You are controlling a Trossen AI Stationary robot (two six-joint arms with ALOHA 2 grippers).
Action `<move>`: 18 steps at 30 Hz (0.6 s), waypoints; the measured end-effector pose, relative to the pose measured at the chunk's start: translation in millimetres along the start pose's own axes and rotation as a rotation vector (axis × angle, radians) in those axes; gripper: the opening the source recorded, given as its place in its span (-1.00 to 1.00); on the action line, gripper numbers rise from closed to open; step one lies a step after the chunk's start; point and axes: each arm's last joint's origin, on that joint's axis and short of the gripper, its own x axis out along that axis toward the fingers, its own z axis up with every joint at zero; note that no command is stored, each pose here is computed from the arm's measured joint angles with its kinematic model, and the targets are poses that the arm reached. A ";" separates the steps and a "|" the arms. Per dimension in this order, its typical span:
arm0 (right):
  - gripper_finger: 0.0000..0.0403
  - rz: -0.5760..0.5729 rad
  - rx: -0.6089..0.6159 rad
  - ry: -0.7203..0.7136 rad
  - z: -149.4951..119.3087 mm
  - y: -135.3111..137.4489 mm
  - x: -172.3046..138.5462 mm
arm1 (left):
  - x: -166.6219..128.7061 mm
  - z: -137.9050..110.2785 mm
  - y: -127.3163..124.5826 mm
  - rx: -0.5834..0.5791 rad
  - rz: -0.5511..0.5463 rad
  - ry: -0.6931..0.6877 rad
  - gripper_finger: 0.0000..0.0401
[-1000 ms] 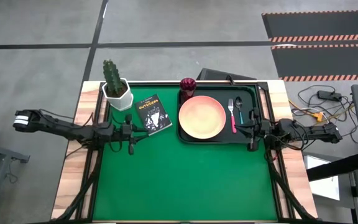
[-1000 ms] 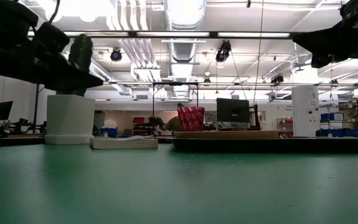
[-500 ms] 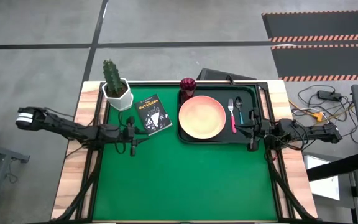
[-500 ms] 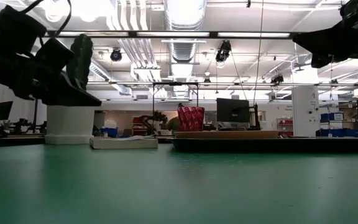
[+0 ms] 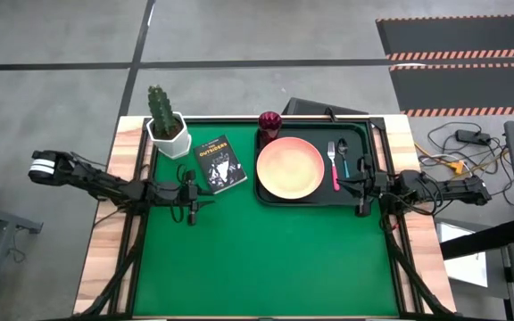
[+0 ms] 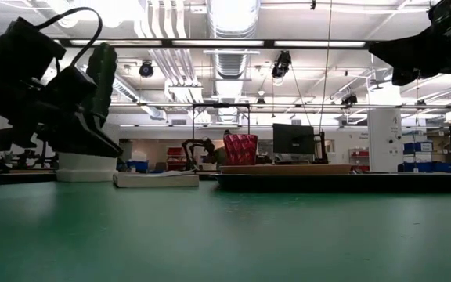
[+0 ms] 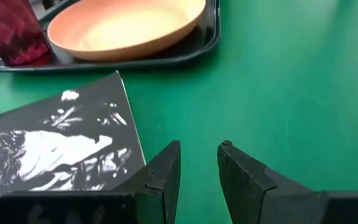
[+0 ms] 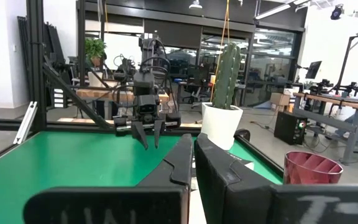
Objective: Pick and place plate/cup/fork/spoon on tray
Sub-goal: Return to Home Position
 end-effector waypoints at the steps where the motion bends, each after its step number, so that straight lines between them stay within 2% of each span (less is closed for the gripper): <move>1: -0.96 0.000 0.000 0.000 0.0 0.0 0.0 | 0.4 -0.8 -0.1 0.001 0.000 0.007 -0.56; 18: -0.96 0.000 0.000 0.000 0.0 0.0 0.0 | 6.7 -15.1 -1.8 0.024 -0.004 0.124 -0.56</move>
